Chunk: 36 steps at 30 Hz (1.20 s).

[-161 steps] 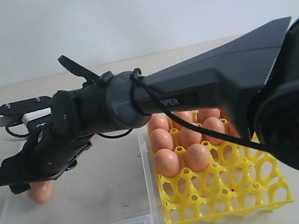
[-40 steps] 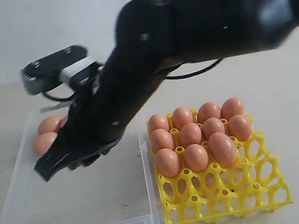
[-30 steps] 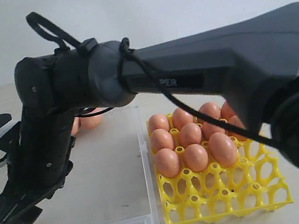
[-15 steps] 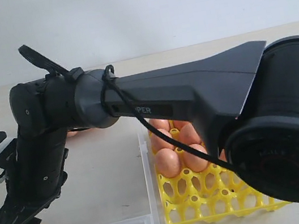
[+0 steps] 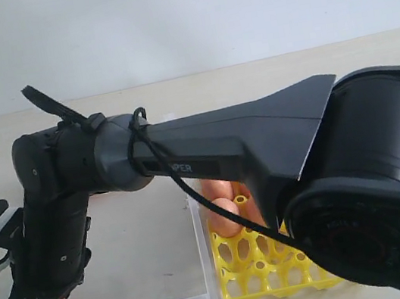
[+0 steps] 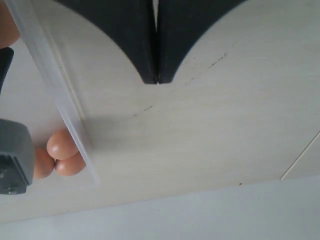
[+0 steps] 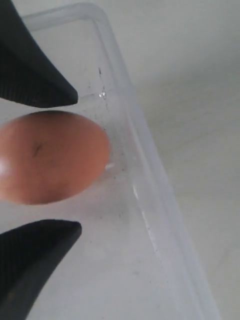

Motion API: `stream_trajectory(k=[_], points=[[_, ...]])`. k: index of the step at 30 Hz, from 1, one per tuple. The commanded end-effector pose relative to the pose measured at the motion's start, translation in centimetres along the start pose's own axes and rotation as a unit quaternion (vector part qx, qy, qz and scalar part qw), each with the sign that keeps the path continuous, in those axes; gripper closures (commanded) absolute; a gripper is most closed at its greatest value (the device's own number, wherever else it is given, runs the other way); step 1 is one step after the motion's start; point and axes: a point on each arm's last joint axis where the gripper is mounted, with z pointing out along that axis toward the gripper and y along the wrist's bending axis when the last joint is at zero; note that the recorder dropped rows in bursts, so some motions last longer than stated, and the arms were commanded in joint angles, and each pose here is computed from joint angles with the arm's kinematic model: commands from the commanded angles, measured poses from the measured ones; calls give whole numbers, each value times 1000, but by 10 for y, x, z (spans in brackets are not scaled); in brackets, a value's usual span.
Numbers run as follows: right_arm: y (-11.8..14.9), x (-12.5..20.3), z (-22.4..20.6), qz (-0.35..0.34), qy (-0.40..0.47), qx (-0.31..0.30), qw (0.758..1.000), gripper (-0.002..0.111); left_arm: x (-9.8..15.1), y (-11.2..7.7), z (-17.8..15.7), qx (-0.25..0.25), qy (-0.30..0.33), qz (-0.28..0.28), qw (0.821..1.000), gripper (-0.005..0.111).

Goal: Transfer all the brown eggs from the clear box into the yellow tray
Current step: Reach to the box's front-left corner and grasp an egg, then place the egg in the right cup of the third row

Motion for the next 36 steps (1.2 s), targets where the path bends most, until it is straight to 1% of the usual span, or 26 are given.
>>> stream_trajectory(k=[1, 2, 4, 5, 6, 10, 13, 16, 19, 22, 23, 24, 26, 28, 30, 33, 35, 36], points=[[5, -2, 2, -15, -3, -6, 1000, 63, -2, 0, -1, 3, -10, -3, 1000, 107], [5, -2, 2, -21, -2, -3, 1000, 73, -2, 0, -1, 3, -10, -3, 1000, 107], [2, -2, 0, -38, 3, 16, 999, 99, -2, 0, -1, 3, -10, -3, 1000, 107], [-2, -3, -6, -43, 0, 29, 999, 108, -2, 0, -1, 3, -10, -3, 1000, 107], [-7, -4, -11, -40, -7, 44, 998, 108, -2, 0, -1, 3, -10, -3, 1000, 107], [-34, -7, -51, 29, -64, 120, 990, 108, -2, 0, -1, 3, -10, -3, 1000, 107], [-51, 1, -88, 66, -135, 186, 971, 108, -2, 0, -1, 3, -10, -3, 1000, 107], [-55, 23, -133, 101, -236, 229, 939, 108, -2, 0, -1, 3, -10, -3, 1000, 107], [-49, 66, -161, 117, -337, 247, 901, 108, -2, 0, -1, 3, -10, -3, 1000, 107], [-42, 117, -174, 124, -402, 271, 866, 108, -2, 0, -1, 3, -10, -3, 1000, 107], [-42, 136, -173, 132, -411, 283, 857, 108, -2, 0, -1, 3, -10, -3, 1000, 107], [-42, 155, -175, 146, -415, 300, 846, 108, -2, 0, -1, 3, -10, -3, 1000, 107], [-44, 188, -177, 176, -406, 332, 833, 108, -2, 0, -1, 3, -10, -3, 1000, 107], [-44, 218, -173, 186, -383, 359, 831, 108, -2, 0, -1, 3, -10, -3, 1000, 107], [-44, 242, -169, 205, -373, 375, 824, 108, -2, 0, -1, 3, -10, -3, 1000, 107], [-43, 272, -163, 251, -367, 398, 803, 108, -2, 0, -1, 3, -10, -3, 1000, 107], [-42, 285, -161, 270, -373, 413, 786, 108, -2, 0, -1, 3, -10, -3, 1000, 107], [-42, 290, -161, 279, -380, 424, 773, 108, -2, 0, -1, 3, -10, -3, 1000, 107]])
